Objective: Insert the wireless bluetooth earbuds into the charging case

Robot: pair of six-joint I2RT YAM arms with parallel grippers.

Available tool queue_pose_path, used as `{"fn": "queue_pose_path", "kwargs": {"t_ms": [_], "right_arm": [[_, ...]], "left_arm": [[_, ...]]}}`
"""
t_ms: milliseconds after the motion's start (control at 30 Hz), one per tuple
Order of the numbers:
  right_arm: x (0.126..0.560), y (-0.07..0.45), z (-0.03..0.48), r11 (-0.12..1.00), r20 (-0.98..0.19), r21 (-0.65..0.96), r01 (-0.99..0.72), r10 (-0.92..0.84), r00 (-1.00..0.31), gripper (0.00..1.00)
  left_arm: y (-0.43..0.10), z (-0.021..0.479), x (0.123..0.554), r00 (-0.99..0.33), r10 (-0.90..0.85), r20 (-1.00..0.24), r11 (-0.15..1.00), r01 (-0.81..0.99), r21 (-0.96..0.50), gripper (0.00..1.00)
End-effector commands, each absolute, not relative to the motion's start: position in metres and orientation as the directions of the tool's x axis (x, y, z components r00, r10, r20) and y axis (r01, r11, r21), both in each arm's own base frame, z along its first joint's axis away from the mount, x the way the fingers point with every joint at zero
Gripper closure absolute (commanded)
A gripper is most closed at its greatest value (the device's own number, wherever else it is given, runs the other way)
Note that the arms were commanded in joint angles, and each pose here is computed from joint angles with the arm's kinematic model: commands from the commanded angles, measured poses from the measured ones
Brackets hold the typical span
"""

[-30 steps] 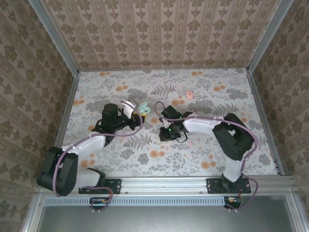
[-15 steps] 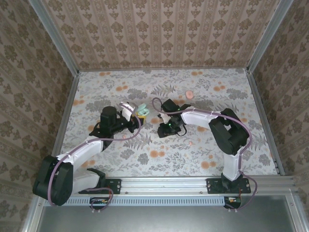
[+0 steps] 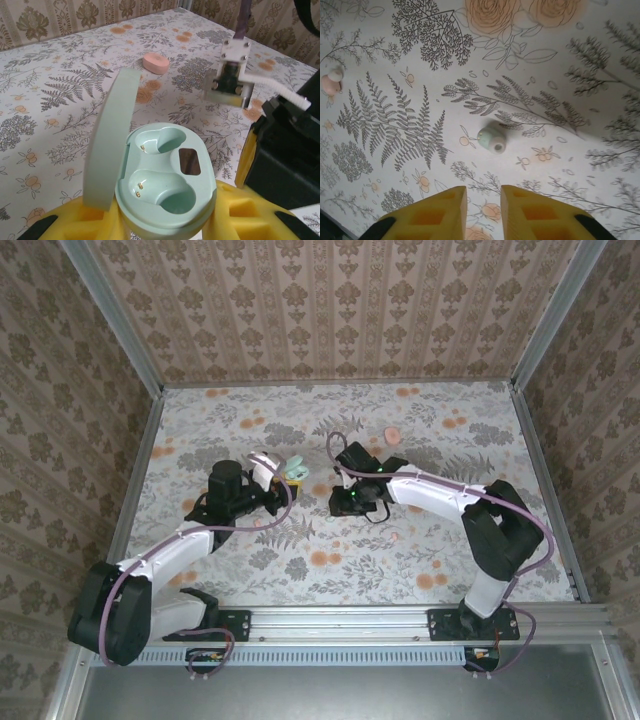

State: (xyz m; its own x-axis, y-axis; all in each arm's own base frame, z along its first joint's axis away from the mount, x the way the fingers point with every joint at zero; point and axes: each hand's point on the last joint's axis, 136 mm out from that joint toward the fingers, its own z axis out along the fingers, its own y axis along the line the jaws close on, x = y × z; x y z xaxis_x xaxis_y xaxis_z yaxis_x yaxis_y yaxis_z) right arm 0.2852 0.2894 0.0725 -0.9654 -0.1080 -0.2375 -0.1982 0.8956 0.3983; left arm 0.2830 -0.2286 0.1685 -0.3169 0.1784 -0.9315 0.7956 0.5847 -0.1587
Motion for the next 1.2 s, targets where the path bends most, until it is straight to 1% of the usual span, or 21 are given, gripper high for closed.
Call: {"fn": "queue_pose_path", "kwargs": {"t_ms": [0, 133, 167, 600, 867, 1167], "right_arm": [[0.292, 0.301, 0.065, 0.912, -0.247, 0.362, -0.191, -0.104, -0.963, 0.79], [0.290, 0.311, 0.057, 0.914, -0.253, 0.300, -0.272, -0.199, -0.947, 0.83], [0.286, 0.309, 0.053, 0.917, -0.234, 0.280, -0.283, -0.221, -0.947, 0.83], [0.293, 0.315, 0.043, 0.867, -0.245, 0.168, -0.470, -0.425, -0.871, 0.83], [0.294, 0.314, 0.031, 0.849, -0.216, 0.137, -0.510, -0.476, -0.852, 0.83], [0.296, 0.305, 0.023, 0.858, -0.201, 0.083, -0.506, -0.483, -0.852, 0.82]], "left_arm": [[-0.229, 0.173, 0.280, -0.289, 0.190, -0.938, 0.573, 0.809, -0.133, 0.89], [-0.228, 0.173, 0.278, -0.289, 0.193, -0.938, 0.574, 0.809, -0.131, 0.89], [-0.227, 0.173, 0.278, -0.288, 0.192, -0.938, 0.576, 0.807, -0.130, 0.89], [-0.227, 0.172, 0.277, -0.289, 0.195, -0.937, 0.580, 0.805, -0.128, 0.89], [-0.226, 0.171, 0.278, -0.287, 0.201, -0.937, 0.584, 0.803, -0.120, 0.89], [-0.225, 0.168, 0.277, -0.296, 0.206, -0.933, 0.584, 0.802, -0.125, 0.89]]}}
